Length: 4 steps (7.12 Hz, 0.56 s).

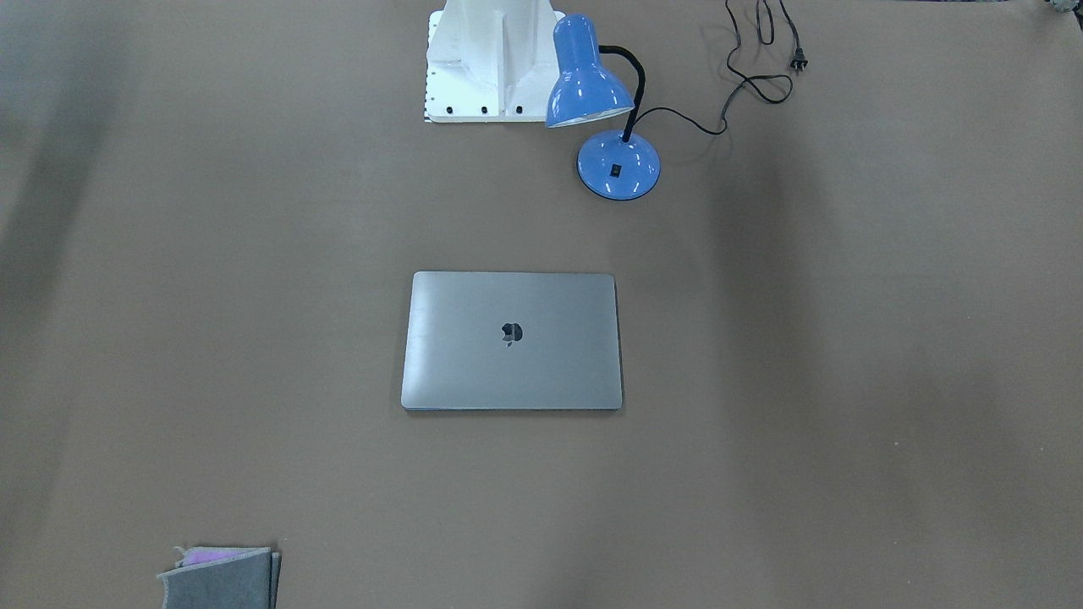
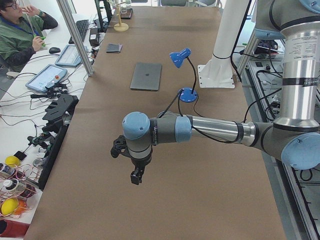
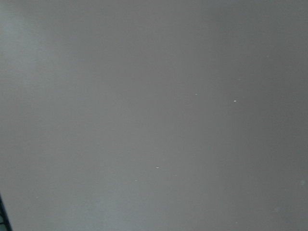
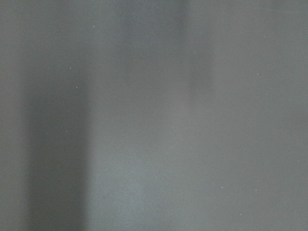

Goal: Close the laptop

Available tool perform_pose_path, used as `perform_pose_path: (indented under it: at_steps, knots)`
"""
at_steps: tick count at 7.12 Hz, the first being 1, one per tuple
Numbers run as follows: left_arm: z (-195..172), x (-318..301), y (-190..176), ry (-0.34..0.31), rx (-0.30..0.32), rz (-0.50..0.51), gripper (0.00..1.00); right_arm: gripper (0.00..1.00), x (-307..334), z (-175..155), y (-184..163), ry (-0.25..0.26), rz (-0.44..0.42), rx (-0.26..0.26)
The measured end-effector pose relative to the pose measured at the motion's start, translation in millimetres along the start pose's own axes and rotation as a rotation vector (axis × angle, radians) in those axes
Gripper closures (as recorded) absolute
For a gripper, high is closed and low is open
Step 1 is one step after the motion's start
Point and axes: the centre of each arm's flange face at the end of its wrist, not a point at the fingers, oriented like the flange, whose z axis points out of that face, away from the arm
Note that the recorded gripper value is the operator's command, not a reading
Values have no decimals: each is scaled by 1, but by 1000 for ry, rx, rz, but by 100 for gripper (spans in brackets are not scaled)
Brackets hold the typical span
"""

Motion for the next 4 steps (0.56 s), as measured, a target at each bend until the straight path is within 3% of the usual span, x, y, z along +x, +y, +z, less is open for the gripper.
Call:
perform_pose_path:
  at_steps: [4]
  knots:
    - [7, 0, 15, 4, -8, -5, 2, 0, 0, 1, 1, -5, 2, -1]
